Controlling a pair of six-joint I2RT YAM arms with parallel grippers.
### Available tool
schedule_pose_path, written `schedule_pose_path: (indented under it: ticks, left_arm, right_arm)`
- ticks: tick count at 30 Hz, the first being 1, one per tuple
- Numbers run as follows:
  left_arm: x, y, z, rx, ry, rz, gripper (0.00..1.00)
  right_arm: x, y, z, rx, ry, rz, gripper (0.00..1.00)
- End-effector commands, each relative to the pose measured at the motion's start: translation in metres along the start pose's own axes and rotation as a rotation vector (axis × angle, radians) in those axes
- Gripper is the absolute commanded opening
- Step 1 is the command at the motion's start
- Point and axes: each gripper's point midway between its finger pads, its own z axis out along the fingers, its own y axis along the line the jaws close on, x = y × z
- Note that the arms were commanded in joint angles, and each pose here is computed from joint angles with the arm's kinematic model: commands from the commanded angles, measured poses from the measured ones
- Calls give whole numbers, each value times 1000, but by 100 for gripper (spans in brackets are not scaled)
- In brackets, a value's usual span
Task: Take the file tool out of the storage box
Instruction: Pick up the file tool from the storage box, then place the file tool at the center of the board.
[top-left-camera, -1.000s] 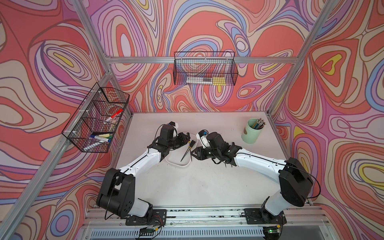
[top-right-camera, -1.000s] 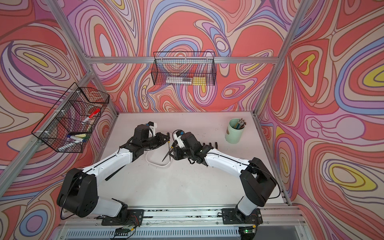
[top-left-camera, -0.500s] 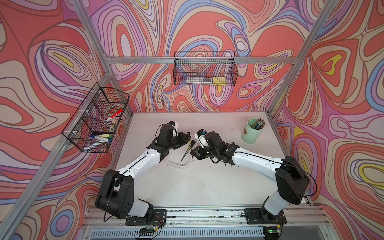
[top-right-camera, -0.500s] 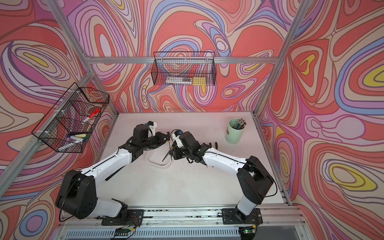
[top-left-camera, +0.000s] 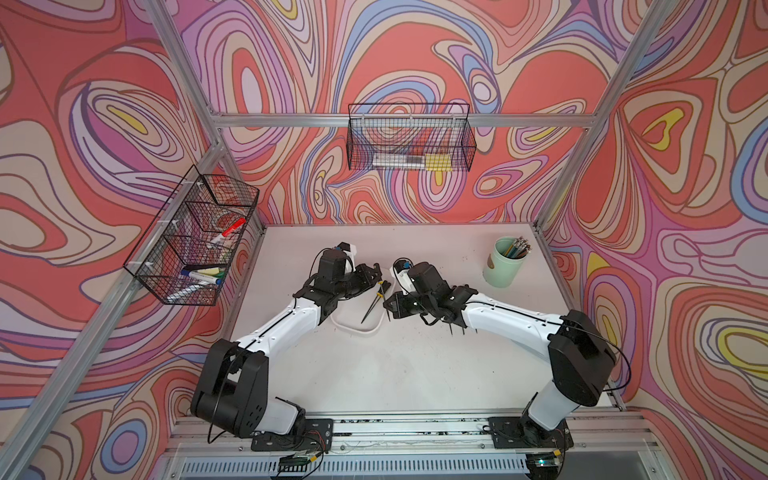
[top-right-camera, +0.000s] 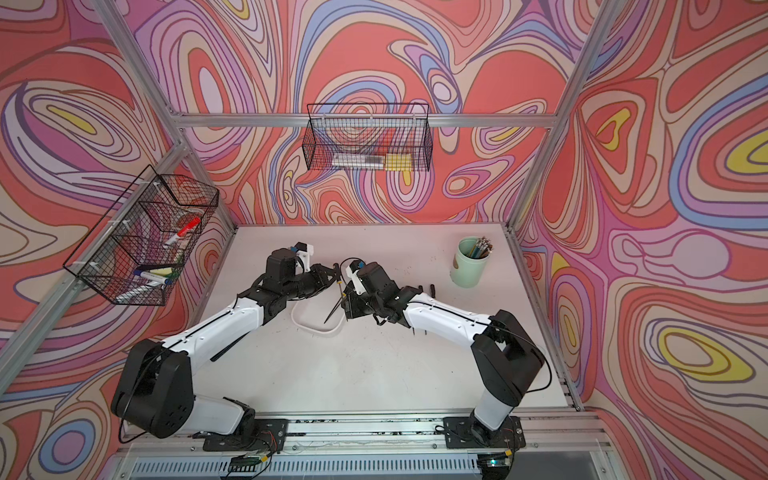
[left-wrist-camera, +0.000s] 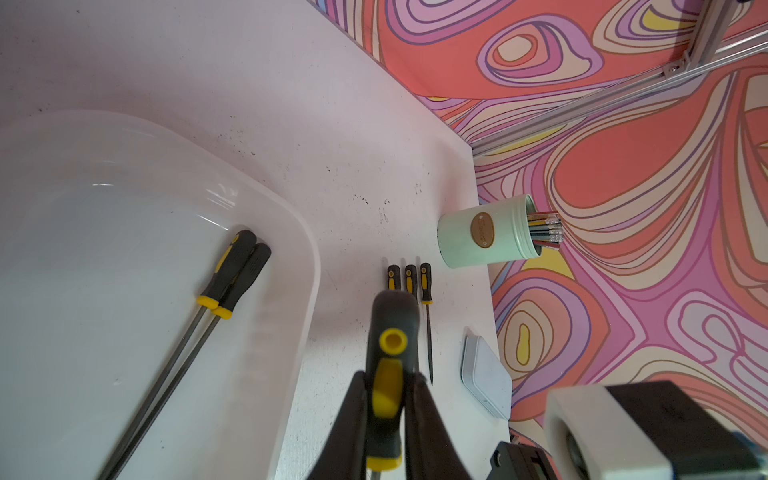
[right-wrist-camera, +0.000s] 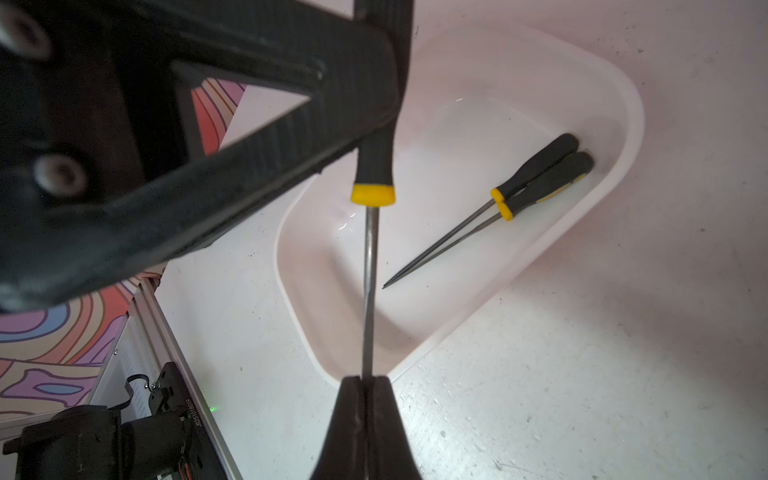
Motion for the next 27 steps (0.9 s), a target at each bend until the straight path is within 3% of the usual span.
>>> schedule_pose_path:
  ticks: [1,3,6,11,13,19,27]
  left_arm:
    - [3,-15,-2,71,17,13,18]
    - [4,-15,-2,70,21,16,21]
    - [5,-16,-3,74,30,24,36]
    - [8,-18,-3,56,77,80,84]
    - [9,-14,-6,20,87,116,98]
    - [14,4,-22,-121,126,254,99]
    - [28,22,-34,-184,160,326,99]
  right_arm:
    - [-7,1,3,16,-21,-24,0]
    - [-7,-2,2,31,-31,-19,0]
    - [-10,-9,-2,75,-52,-7,0]
    - [-9,-37,-14,252,-55,14,0]
    - [-7,-51,-22,338,-54,31,0]
    - [7,-90,-42,559,-10,54,0]
    - [31,-136,-49,673,87,130,0]
